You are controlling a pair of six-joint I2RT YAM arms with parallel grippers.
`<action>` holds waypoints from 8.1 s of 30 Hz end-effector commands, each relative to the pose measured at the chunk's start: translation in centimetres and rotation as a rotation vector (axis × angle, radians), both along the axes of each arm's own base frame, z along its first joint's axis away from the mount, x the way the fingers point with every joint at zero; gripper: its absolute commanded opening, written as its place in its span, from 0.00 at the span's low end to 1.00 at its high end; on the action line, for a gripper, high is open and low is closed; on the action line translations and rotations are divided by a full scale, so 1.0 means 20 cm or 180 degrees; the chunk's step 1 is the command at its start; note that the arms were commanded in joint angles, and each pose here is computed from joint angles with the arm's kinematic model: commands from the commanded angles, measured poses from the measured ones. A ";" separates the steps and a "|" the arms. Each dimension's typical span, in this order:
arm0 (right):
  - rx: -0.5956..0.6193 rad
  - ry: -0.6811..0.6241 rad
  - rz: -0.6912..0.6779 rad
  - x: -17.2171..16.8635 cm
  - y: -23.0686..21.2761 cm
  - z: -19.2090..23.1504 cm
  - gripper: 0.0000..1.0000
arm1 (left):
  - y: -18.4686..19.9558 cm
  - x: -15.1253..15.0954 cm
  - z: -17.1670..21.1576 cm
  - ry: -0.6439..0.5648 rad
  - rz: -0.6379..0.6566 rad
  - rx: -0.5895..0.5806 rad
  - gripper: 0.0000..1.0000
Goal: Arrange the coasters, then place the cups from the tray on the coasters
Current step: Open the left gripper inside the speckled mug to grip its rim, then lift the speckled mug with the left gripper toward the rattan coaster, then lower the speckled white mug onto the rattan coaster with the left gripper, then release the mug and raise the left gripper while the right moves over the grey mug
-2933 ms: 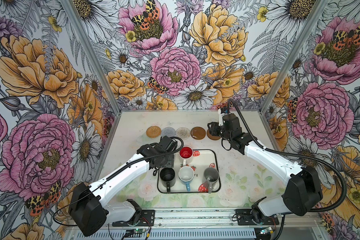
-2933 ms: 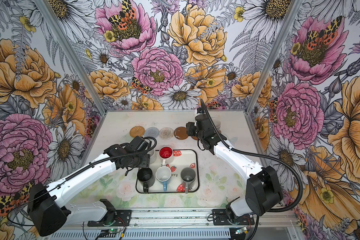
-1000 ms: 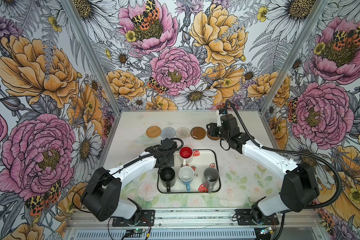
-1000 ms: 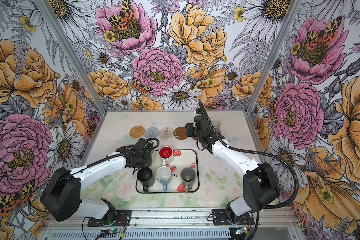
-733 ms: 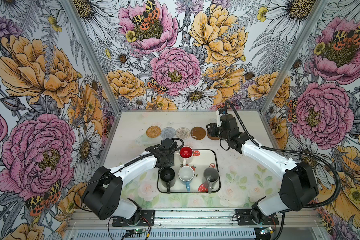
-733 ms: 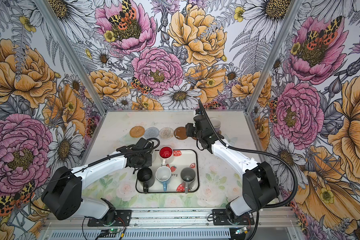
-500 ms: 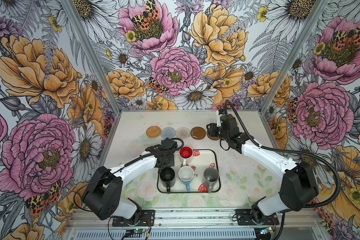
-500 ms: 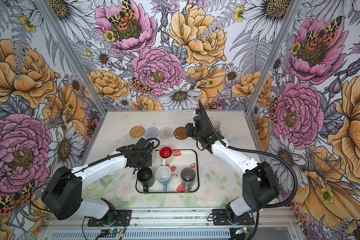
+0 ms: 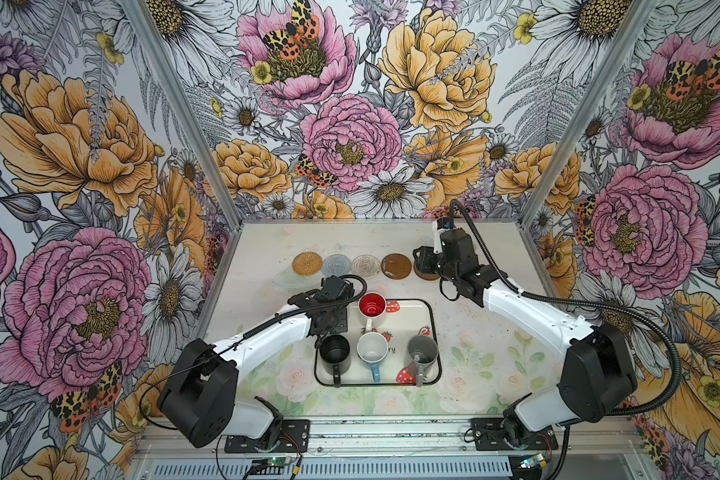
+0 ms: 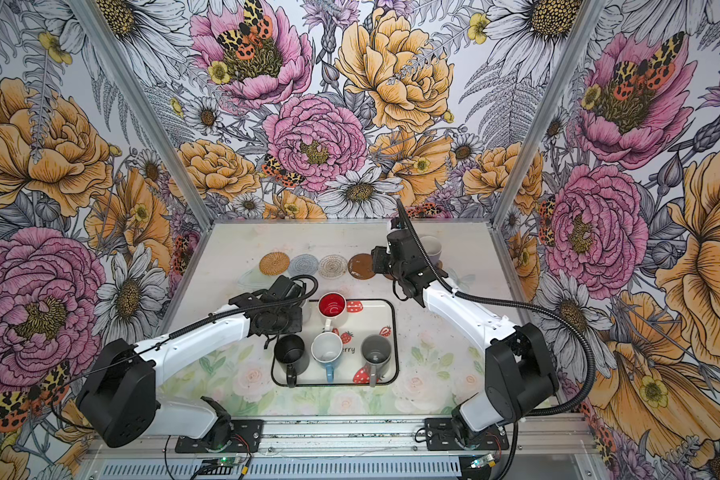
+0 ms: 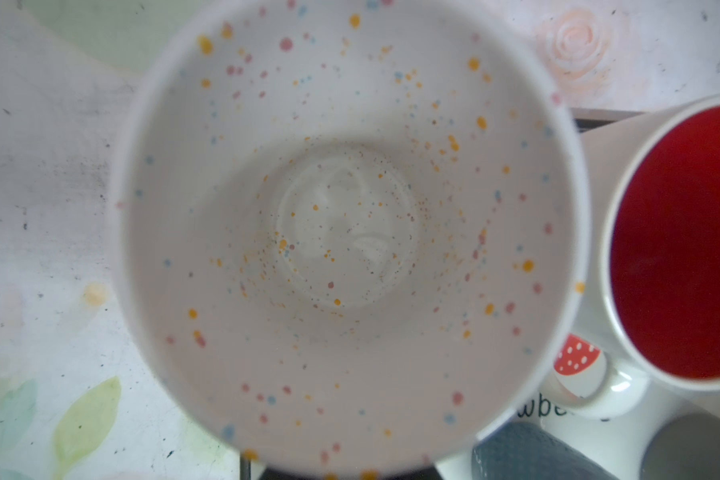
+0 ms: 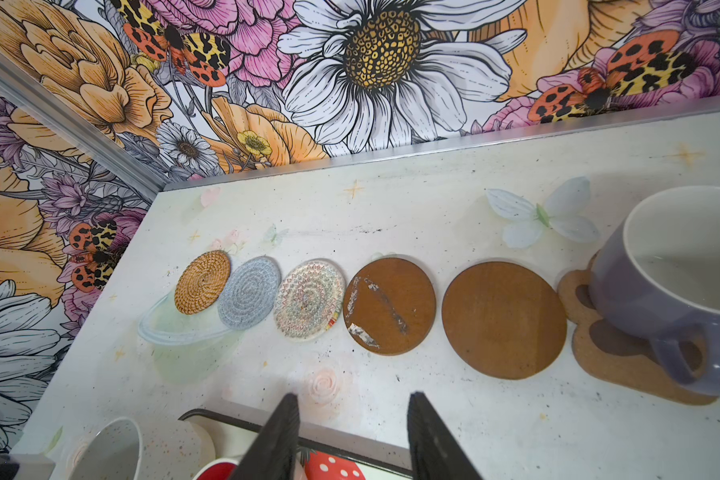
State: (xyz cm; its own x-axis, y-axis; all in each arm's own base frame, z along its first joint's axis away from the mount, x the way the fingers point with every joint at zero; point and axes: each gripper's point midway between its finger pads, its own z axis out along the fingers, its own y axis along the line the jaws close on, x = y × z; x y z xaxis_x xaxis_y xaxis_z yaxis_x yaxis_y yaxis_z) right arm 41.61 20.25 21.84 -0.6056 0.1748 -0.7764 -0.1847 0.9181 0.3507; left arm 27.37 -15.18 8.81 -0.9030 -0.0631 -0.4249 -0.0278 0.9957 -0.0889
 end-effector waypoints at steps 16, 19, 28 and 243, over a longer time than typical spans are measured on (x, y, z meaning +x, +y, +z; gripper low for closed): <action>0.0071 -0.0023 0.0027 0.01 0.00 0.02 0.44 | -0.02 0.19 0.35 -0.0728 0.0119 -0.0184 0.00; 0.0074 -0.0021 0.0029 0.01 0.00 0.02 0.44 | -0.01 0.24 0.39 -0.0773 0.0158 -0.0206 0.00; 0.0091 0.0003 0.0065 0.03 0.02 0.01 0.43 | 0.07 0.45 0.49 -0.0920 0.0361 -0.0114 0.00; -0.1196 0.1485 0.0444 -1.61 0.01 -0.15 0.49 | 0.24 0.35 0.96 -0.2511 0.0618 -0.0345 0.70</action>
State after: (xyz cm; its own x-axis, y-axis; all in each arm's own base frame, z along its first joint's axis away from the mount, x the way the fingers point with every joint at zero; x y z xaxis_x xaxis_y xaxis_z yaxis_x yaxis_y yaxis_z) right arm 9.26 20.29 18.72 -0.8943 -0.1990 -0.4008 -0.2478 0.9661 0.0732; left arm 34.17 -10.10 27.87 -0.3145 -0.2487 -0.9161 -0.1083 0.9682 -0.2257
